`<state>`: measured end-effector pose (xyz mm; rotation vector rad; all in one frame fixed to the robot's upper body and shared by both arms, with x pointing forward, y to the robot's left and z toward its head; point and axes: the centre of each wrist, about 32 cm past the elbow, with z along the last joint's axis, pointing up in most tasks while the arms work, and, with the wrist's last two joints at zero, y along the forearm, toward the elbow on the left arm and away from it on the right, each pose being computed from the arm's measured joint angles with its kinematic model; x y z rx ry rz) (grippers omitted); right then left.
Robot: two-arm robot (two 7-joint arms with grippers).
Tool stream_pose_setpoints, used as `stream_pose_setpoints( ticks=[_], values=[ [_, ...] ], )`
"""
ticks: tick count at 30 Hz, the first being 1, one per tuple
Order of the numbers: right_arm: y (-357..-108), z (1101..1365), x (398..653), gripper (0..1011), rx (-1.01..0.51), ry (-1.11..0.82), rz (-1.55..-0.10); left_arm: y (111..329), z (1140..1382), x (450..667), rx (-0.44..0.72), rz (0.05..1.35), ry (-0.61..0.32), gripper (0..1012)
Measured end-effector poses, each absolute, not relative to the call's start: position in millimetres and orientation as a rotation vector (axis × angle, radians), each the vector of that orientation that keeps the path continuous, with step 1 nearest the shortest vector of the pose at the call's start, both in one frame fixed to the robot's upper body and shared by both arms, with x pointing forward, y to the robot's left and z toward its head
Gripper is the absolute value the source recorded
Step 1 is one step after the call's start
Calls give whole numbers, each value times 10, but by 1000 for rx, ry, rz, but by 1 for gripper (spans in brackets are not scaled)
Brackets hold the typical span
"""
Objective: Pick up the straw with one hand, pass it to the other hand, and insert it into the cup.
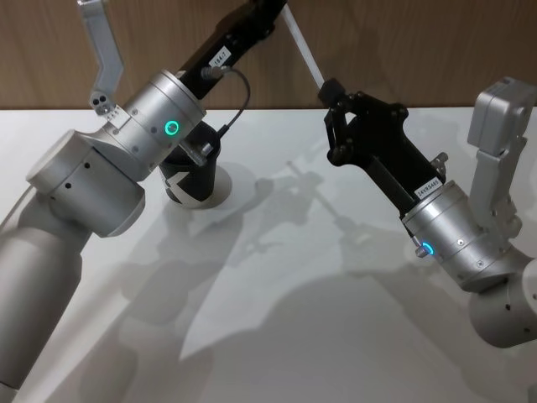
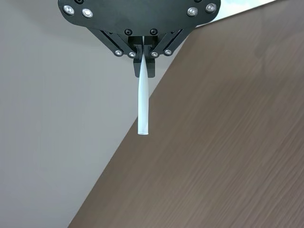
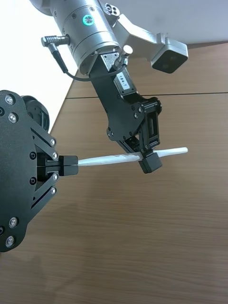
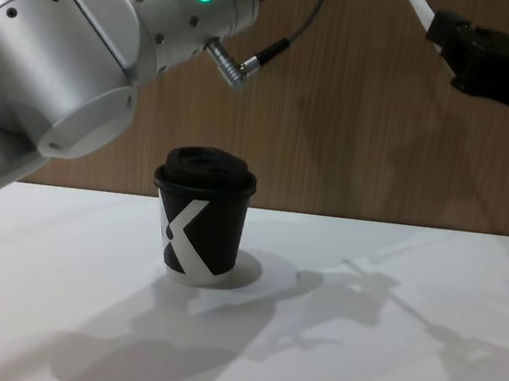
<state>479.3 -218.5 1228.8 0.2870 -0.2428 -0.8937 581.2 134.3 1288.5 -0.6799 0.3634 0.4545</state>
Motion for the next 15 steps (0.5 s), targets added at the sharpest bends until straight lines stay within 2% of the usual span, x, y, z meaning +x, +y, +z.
stream_pose_setpoints(
  ticks=[5,8,9,12,13,14,15],
  values=[
    [-2185,12288,4793,103,287,-243,-894,1331,12897,5805,-682,449,365,12],
    [-2185,12288,4793,207,287,-243,-894,1327,12901,5800,-681,449,365,12],
    [-2185,12288,4793,207,287,-243,-894,1327,12901,5799,-681,450,364,12],
    [-2185,12288,4793,324,287,-243,-894,1333,12906,5794,-681,455,355,12],
    [-2185,12288,4793,324,287,-243,-894,1340,12910,5792,-678,461,347,12],
    [-2185,12288,4793,383,287,-243,-894,1340,12910,5792,-678,461,347,14],
    [-2185,12288,4793,398,287,-243,-894,1348,12911,5791,-676,465,341,12]
  ],
)
